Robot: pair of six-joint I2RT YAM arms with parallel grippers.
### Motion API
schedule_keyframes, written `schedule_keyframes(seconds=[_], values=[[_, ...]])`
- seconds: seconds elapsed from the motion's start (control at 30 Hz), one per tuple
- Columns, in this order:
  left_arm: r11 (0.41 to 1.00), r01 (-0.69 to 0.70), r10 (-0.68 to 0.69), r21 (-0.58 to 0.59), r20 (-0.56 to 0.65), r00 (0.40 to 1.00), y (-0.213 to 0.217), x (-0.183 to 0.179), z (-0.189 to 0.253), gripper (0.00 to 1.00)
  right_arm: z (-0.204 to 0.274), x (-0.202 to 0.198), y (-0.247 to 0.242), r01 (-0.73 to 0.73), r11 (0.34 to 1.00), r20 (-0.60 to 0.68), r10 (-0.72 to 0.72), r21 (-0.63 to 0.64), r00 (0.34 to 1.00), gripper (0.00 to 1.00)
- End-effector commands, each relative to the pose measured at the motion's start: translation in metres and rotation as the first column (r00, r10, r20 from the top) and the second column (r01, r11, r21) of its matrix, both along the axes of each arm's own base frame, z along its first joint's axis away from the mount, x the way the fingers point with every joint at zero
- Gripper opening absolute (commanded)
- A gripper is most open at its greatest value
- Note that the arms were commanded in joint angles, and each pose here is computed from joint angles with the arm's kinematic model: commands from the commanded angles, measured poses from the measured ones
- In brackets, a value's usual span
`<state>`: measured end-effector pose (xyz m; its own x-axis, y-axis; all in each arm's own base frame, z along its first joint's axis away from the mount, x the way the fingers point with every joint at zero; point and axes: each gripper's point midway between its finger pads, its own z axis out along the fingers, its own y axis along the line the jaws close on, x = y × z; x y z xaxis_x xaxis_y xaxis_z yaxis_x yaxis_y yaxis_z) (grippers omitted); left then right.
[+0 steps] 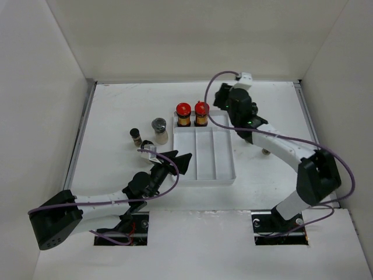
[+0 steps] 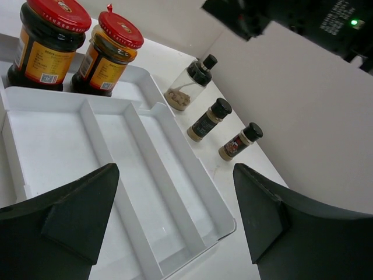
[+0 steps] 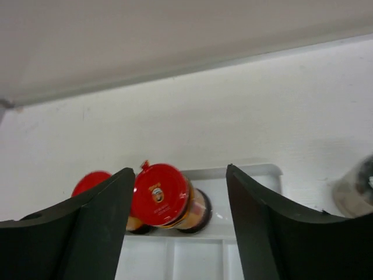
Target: Organize the condiment bottles
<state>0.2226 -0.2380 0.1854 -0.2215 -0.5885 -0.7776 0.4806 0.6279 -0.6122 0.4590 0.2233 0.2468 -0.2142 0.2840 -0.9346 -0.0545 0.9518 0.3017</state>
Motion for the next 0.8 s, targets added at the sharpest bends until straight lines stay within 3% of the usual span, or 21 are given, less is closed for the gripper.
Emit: schedule_keyframes(seconds=[0.0,0.03,0.07,0.13,0.17,0.27,0.33,0.57,0.77], values=[[0.998,0.010,-0.008,-0.060,0.030,1.000,-0.003,0.001,0.019,0.79,0.003,-0.001,-0.065,0.118,0.993,0.006,-0.118,-0.002,0.993,0.52],[0.998,0.010,-0.009,-0.056,0.026,1.000,-0.004,0.001,0.017,0.79,-0.003,-0.003,-0.084,0.152,0.988,-0.018,-0.153,-0.021,0.988,0.40],[0.998,0.012,-0.010,-0.054,0.026,1.000,-0.005,0.001,0.017,0.79,-0.011,-0.005,-0.101,0.181,0.983,-0.045,-0.183,-0.040,0.982,0.37],[0.998,0.021,-0.020,-0.059,0.028,0.999,-0.007,0.000,0.019,0.79,-0.027,-0.009,-0.125,0.221,0.972,-0.099,-0.228,-0.084,0.969,0.41],[0.998,0.024,-0.022,-0.058,0.031,0.999,-0.007,-0.001,0.019,0.79,-0.035,-0.012,-0.134,0.227,0.967,-0.121,-0.240,-0.113,0.963,0.48],[0.998,0.021,-0.020,-0.051,0.023,1.000,-0.008,0.001,0.016,0.79,-0.050,-0.012,-0.153,0.240,0.952,-0.159,-0.271,-0.189,0.949,0.83],[0.998,0.024,-0.023,-0.052,0.024,0.999,-0.009,0.000,0.016,0.79,-0.059,-0.008,-0.161,0.248,0.946,-0.178,-0.286,-0.208,0.941,0.89],[0.998,0.033,-0.032,-0.052,0.025,0.999,-0.011,-0.001,0.016,0.79,-0.089,0.018,-0.168,0.227,0.947,-0.250,-0.282,-0.227,0.926,0.91],[0.998,0.035,-0.034,-0.047,0.022,0.999,-0.011,0.000,0.014,0.79,-0.097,0.037,-0.173,0.228,0.948,-0.253,-0.283,-0.224,0.925,0.82]])
